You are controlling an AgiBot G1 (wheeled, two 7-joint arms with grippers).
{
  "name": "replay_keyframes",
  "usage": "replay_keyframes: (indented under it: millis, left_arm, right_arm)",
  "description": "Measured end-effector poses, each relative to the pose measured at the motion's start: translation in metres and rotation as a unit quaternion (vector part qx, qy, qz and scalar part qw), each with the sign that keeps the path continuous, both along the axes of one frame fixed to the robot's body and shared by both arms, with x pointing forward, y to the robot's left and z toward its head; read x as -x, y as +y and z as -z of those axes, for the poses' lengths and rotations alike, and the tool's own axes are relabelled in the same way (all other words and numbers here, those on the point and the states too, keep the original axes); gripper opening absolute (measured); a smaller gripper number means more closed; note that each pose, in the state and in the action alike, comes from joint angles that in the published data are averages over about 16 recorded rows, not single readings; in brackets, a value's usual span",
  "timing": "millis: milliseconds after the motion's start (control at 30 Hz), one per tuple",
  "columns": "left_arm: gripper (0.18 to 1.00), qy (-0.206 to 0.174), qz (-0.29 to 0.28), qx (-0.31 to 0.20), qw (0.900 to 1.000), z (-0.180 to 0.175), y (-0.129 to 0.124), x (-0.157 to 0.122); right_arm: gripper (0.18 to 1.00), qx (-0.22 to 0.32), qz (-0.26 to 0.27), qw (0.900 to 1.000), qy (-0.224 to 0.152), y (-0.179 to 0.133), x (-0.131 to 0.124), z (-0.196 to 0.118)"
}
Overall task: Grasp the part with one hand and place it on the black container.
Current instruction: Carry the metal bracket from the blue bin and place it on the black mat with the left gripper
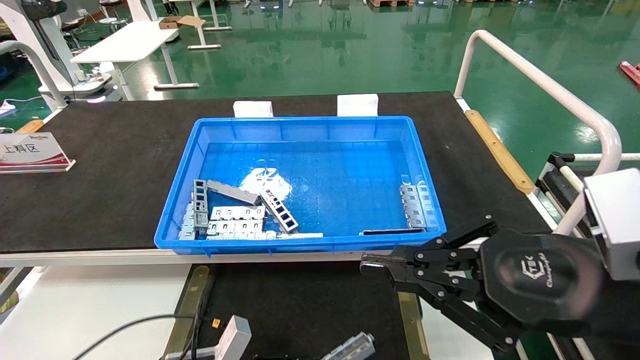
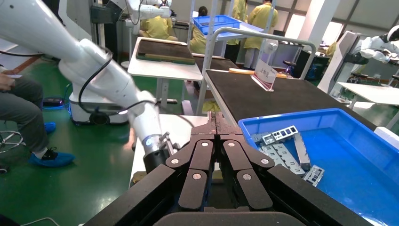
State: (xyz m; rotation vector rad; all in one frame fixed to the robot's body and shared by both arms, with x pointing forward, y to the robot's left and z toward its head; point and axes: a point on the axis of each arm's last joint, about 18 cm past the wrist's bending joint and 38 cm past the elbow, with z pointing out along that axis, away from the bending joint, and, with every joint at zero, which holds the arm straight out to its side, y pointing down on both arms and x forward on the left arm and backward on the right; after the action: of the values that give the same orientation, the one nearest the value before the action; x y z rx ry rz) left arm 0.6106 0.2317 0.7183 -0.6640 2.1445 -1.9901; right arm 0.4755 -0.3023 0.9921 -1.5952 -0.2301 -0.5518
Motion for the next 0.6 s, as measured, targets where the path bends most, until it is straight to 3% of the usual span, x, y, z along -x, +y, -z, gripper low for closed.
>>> replay_keyframes:
  millis: [300,600]
  left_arm:
    - [0.361,0.035,-0.09,0.052,0.9939,0.039,-0.008,-0.007]
    - [0.361,0.057,-0.182,0.093,0.9773,0.059,-0.005,-0.019]
  right_arm:
    - [0.191,0.0,0.0,1.0,0.0,0.0,0.0,0.0]
    - [0.191,0.0,0.0,1.0,0.0,0.0,0.0,0.0]
